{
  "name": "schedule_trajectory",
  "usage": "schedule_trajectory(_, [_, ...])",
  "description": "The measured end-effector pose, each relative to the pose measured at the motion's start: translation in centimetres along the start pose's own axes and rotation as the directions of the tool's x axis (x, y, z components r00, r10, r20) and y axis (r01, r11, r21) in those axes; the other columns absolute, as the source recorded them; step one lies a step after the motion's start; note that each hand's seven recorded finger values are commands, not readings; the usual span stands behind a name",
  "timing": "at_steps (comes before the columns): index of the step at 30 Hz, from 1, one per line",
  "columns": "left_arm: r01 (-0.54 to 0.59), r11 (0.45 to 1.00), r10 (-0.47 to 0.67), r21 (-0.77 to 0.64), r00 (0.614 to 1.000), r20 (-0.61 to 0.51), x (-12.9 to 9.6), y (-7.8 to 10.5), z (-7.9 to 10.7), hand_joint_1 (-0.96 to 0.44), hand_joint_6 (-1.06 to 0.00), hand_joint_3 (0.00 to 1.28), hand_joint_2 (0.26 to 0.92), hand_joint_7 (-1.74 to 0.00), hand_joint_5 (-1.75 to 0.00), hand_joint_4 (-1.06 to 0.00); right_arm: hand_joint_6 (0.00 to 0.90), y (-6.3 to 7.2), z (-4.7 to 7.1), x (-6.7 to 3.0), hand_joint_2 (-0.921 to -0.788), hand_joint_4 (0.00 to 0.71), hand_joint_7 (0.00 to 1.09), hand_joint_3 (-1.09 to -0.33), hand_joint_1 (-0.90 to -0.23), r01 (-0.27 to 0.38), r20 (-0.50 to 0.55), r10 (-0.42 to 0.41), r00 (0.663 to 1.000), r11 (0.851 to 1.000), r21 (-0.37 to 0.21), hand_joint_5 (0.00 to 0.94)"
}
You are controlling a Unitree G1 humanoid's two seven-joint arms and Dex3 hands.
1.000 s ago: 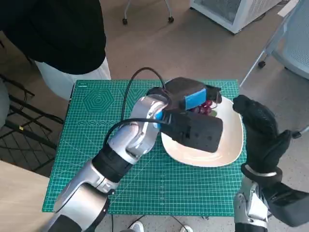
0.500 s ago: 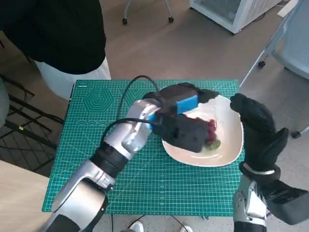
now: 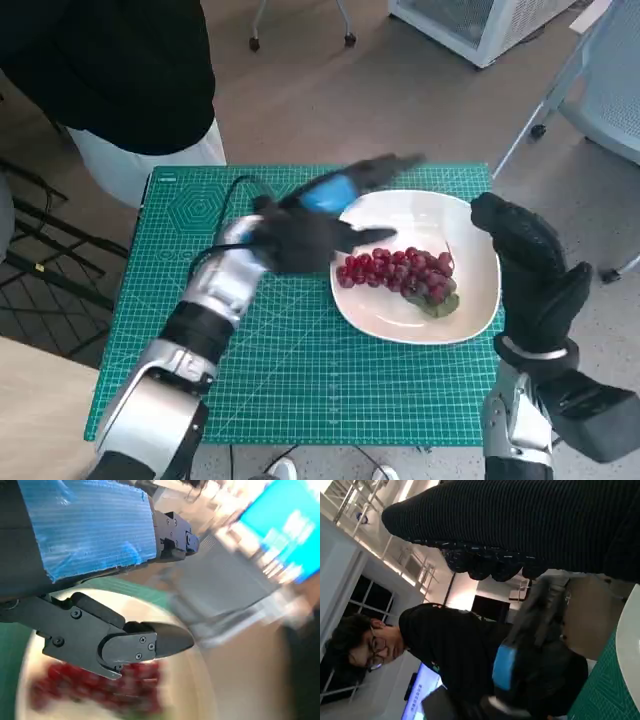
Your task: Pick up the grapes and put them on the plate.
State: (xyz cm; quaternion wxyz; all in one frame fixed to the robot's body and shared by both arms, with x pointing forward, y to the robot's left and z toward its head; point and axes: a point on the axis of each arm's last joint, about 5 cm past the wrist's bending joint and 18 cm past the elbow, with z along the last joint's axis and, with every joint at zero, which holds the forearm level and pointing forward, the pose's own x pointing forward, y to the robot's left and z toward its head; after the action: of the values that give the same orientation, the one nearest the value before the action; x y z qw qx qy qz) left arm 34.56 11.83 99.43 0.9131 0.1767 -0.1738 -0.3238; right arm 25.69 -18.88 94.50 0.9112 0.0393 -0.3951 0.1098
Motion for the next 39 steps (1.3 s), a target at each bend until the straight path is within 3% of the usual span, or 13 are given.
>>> schedule_trajectory(6, [-0.123,0.950,0.163,-0.287,0.979,0.119,-2.7,0.7,-2.0,-0.79,-0.23,0.70,0.921,-0.04,-0.03,-0.10,0.146,0.0,-0.1,0.10,-0.921,0.293,0.20,-0.694,-0.649,-0.021,-0.004,0.021,1.000,1.000,0.008,0.001])
schedule_trajectory(10, [-0.197,0.900,0.275,-0.390,0.949,0.153,-4.8,0.8,-3.4,-0.78,-0.25,0.63,0.921,-0.04,-0.03,-0.13,0.146,0.0,-0.2,0.05,-0.921,0.293,0.20,-0.694,-0.650,-0.031,-0.012,0.031,0.999,0.999,0.013,0.001])
schedule_trajectory(24, [-0.302,0.858,0.413,-0.417,0.886,0.209,-10.0,0.5,-5.3,-0.76,-0.24,0.59,0.921,-0.02,-0.01,-0.14,0.146,0.0,-0.3,0.51,-0.921,0.294,0.20,-0.696,-0.650,-0.048,-0.001,0.048,0.999,0.998,0.028,0.001])
schedule_trajectory(39, [-0.350,0.802,0.494,-0.485,0.844,0.209,-12.8,-1.5,-5.5,-0.68,-0.26,0.51,0.921,-0.02,-0.01,-0.17,0.145,0.1,-0.3,0.72,-0.921,0.294,0.21,-0.699,-0.641,-0.055,-0.007,0.056,0.998,0.998,0.041,0.001])
